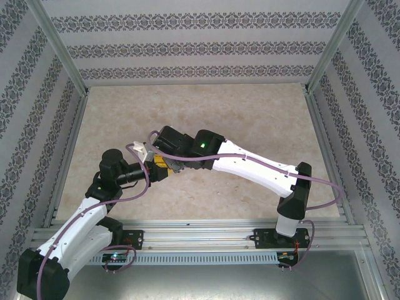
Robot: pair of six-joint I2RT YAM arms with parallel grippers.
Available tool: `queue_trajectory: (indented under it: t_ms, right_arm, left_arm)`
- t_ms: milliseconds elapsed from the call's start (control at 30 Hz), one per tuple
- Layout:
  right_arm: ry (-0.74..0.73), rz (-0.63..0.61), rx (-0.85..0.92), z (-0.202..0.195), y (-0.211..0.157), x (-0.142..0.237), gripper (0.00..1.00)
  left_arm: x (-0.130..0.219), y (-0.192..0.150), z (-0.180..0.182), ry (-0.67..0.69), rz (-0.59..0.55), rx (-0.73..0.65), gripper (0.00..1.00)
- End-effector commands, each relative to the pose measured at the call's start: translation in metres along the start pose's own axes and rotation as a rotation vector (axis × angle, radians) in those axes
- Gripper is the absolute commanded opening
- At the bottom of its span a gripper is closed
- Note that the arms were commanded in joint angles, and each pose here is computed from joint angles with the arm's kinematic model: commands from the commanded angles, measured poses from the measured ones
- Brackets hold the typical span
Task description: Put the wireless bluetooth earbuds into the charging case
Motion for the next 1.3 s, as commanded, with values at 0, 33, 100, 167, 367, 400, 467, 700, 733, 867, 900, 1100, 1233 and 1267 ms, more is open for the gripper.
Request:
queue_trajectory:
  t_ms: [0, 33, 100, 167, 367, 400, 467, 700, 733, 867, 900, 1100, 1233, 1267]
  right_arm:
    - [0.045, -0.011, -0.026, 0.008, 0.004, 0.013, 0.3]
    - [0.045, -0.013, -0.03, 0.007, 0.004, 0.015, 0.3]
    - [0.044, -0.025, -0.042, 0.005, 0.007, 0.021, 0.3]
    - [0.049, -0.044, -0.055, 0.003, 0.012, 0.031, 0.3]
    - [0.107, -0.139, -0.109, -0.005, 0.028, 0.066, 0.34]
    - [0.128, -0.151, -0.126, -0.007, 0.031, 0.07, 0.35]
    - [0.165, -0.161, -0.174, -0.013, 0.034, 0.072, 0.35]
    - [0.316, -0.153, -0.413, -0.039, 0.048, 0.061, 0.41]
    - [0.329, -0.149, -0.436, -0.041, 0.05, 0.059, 0.41]
    - [0.365, -0.121, -0.484, -0.043, 0.055, 0.046, 0.42]
    - [0.374, -0.108, -0.489, -0.042, 0.055, 0.042, 0.43]
    - [0.454, -0.022, -0.498, -0.023, 0.05, 0.028, 0.43]
    - [0.482, -0.001, -0.524, -0.022, 0.04, 0.026, 0.43]
    - [0.484, 0.001, -0.532, -0.023, 0.037, 0.025, 0.43]
  left_arm:
    - [0.001, 0.015, -0.006, -0.02, -0.039, -0.044, 0.2]
    - [0.002, 0.016, -0.006, -0.018, -0.04, -0.045, 0.2]
    - [0.002, 0.016, -0.006, -0.019, -0.041, -0.046, 0.2]
    - [0.002, 0.017, -0.007, -0.021, -0.043, -0.049, 0.2]
    - [0.002, 0.023, -0.009, -0.038, -0.05, -0.066, 0.21]
    - [0.002, 0.024, -0.01, -0.045, -0.052, -0.073, 0.21]
    - [0.002, 0.026, -0.013, -0.064, -0.057, -0.081, 0.21]
    - [0.003, 0.041, -0.027, -0.167, -0.112, -0.127, 0.25]
    - [0.002, 0.043, -0.028, -0.178, -0.118, -0.131, 0.25]
    - [0.003, 0.05, -0.032, -0.208, -0.145, -0.154, 0.25]
    - [0.002, 0.05, -0.032, -0.21, -0.148, -0.157, 0.26]
    - [0.0, 0.055, -0.026, -0.186, -0.151, -0.157, 0.25]
    - [-0.003, 0.056, -0.02, -0.167, -0.154, -0.143, 0.25]
    - [-0.004, 0.057, -0.019, -0.165, -0.157, -0.14, 0.25]
Point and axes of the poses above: each hand's point on the last joint's axis, 136 mm out from that joint toward the fingers, its own x axis back along the fingers, its own z axis along the line the jaws close on, y = z × x, the point moved 1 cm from there along x, back along the fingers, and after that the axes turned 13 degrees about -x, right-handed, at the moved point
